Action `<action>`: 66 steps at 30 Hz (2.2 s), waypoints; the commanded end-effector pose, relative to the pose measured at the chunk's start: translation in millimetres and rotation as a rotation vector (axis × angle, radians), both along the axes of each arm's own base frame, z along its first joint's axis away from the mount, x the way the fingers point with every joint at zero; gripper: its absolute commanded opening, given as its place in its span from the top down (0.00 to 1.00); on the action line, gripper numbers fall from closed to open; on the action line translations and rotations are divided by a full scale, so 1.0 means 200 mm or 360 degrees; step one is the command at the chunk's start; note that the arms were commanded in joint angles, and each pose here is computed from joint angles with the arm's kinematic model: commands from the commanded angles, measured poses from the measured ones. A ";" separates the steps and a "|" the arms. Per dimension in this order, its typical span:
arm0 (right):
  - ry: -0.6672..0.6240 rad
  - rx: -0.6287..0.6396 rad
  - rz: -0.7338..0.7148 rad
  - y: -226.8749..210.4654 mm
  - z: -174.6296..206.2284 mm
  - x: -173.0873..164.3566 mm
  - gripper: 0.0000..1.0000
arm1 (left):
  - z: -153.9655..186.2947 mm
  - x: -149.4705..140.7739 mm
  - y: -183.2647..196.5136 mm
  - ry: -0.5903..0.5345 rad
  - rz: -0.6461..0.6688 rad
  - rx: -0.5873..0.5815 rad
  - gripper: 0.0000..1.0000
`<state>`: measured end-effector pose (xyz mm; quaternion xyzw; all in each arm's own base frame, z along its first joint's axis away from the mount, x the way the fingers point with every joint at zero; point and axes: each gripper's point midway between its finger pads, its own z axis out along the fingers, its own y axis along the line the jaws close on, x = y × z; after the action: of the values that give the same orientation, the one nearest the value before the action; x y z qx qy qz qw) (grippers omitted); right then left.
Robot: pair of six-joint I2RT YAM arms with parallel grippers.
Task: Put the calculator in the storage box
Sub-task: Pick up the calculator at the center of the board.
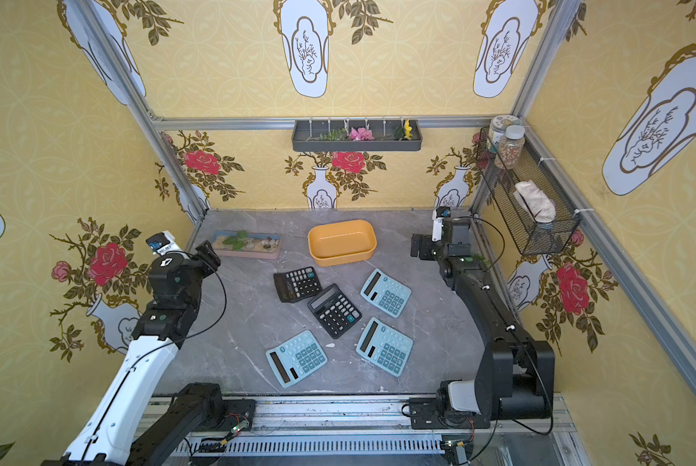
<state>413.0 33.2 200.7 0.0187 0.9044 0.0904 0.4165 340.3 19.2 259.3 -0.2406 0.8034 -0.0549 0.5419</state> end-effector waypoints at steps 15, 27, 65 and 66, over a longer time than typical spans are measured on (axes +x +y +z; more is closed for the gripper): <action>0.0456 0.0361 0.0002 0.30 -0.14 -0.37 0.07 | -0.70 -0.10 -0.64 0.0912 -0.0616 -0.0884 0.33; 0.0560 0.0317 0.0001 0.29 -0.22 -0.34 0.18 | -0.93 0.02 -0.69 0.1023 -0.0657 -0.0906 0.48; 0.0638 0.0422 0.0039 0.21 -0.31 -0.23 0.38 | -1.08 0.09 -0.73 0.1169 -0.0669 -0.0957 0.91; 0.0636 0.0428 0.0035 0.20 -0.31 -0.23 0.39 | -1.06 0.09 -0.73 0.1166 -0.0676 -0.0952 0.93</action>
<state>365.2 72.7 134.9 0.0863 0.9522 0.2001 0.2140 362.8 -130.2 48.1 -0.2160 0.9172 -0.3134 0.1176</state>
